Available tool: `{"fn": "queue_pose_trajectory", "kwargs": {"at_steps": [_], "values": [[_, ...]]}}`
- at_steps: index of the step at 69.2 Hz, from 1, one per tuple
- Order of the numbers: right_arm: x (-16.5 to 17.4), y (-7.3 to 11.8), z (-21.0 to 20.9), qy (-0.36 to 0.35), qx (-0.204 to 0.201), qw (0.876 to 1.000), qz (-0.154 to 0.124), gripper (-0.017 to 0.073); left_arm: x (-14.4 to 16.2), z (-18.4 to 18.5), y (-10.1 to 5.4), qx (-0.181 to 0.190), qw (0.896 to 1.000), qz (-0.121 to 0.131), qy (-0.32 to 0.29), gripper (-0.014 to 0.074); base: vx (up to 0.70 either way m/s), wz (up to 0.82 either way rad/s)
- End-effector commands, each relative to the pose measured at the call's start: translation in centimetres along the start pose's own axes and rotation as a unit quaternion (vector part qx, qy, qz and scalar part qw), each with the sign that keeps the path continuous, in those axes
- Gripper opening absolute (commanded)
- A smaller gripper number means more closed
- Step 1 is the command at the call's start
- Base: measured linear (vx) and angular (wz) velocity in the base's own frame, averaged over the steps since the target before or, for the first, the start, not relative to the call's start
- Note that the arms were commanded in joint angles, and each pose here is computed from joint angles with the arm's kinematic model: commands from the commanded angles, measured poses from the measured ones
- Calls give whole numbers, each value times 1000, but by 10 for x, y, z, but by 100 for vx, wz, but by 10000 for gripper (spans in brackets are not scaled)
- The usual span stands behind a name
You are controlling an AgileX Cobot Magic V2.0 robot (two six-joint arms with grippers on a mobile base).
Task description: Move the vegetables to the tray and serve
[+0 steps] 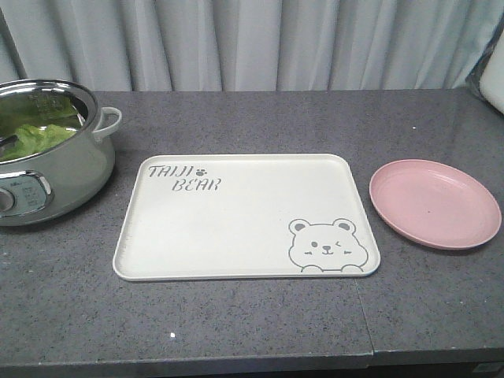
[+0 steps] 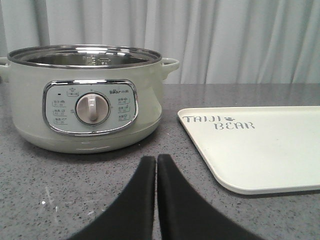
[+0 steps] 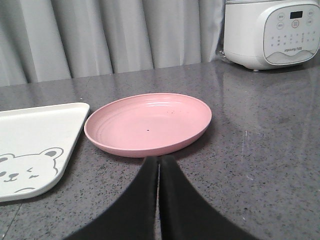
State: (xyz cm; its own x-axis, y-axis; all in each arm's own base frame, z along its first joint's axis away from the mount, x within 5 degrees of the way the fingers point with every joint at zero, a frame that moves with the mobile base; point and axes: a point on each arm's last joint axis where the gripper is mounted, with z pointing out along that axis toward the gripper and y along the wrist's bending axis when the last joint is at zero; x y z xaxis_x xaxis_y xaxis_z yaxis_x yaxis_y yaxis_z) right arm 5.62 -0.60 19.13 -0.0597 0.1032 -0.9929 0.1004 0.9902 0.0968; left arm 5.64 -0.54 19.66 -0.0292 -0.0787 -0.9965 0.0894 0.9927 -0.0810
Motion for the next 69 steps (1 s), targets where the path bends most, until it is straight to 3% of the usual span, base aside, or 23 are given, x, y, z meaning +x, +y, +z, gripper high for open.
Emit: {"fn": "queue_pose_trajectory", "kwargs": {"at_steps": [1, 69], "values": [[-2, 1, 0, -35, -5, 999, -4, -3, 2, 0, 1, 0, 1000, -4, -31, -6, 0, 0], [-2, 1, 0, -35, -5, 999, -4, -3, 2, 0, 1, 0, 1000, -4, -31, -6, 0, 0]]}}
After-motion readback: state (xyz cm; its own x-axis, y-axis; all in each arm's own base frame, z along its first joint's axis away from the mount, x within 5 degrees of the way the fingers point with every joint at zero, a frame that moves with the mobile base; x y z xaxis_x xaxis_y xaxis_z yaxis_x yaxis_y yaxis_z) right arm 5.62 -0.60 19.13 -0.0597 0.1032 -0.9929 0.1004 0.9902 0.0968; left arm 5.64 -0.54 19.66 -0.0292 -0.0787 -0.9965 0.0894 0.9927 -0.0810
